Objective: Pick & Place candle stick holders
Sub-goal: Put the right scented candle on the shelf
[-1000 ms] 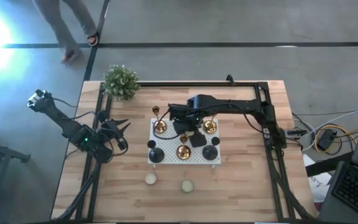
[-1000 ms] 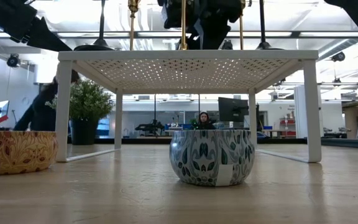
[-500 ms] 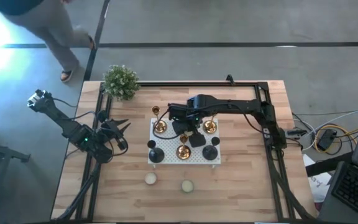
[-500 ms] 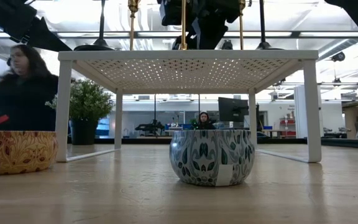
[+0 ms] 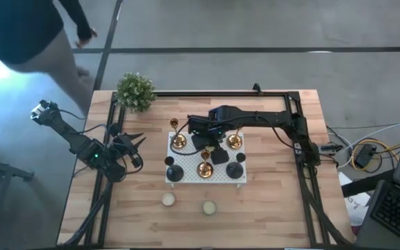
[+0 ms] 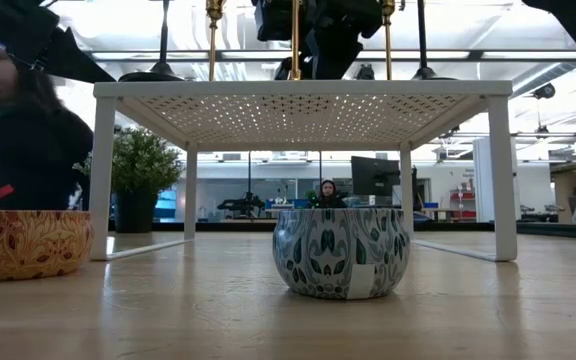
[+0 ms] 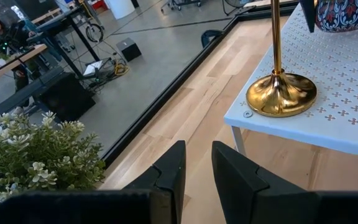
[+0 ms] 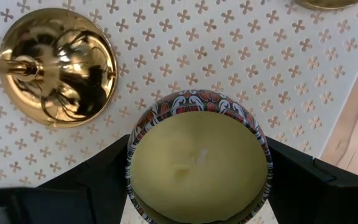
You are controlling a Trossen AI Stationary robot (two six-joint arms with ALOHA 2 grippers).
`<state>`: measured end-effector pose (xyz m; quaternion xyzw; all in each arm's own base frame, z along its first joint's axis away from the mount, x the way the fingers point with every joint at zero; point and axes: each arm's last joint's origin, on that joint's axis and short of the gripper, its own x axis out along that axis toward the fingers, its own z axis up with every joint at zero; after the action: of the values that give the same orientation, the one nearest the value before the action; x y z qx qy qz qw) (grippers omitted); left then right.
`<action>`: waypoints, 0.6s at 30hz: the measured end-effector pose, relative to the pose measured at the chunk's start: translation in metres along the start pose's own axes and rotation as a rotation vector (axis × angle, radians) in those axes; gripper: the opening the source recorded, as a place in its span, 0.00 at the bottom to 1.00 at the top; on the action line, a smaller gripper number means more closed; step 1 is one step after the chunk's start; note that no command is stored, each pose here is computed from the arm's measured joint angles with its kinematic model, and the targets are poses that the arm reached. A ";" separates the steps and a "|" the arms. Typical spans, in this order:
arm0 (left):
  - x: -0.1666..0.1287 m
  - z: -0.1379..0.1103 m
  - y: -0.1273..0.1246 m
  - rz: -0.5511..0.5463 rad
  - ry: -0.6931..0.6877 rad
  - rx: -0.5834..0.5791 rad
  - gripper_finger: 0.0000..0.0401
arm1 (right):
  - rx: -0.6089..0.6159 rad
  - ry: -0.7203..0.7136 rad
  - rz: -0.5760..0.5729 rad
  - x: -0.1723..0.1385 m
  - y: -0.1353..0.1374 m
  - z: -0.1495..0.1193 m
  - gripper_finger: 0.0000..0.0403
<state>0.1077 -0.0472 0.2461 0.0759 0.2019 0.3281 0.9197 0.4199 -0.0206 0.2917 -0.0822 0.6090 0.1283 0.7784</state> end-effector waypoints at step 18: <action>0.000 0.000 0.000 0.001 -0.001 0.000 0.21 | 0.006 -0.022 -0.008 0.000 -0.001 0.002 0.71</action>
<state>0.1077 -0.0472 0.2462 0.0763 0.2016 0.3283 0.9196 0.4222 -0.0207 0.2917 -0.0810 0.6005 0.1240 0.7858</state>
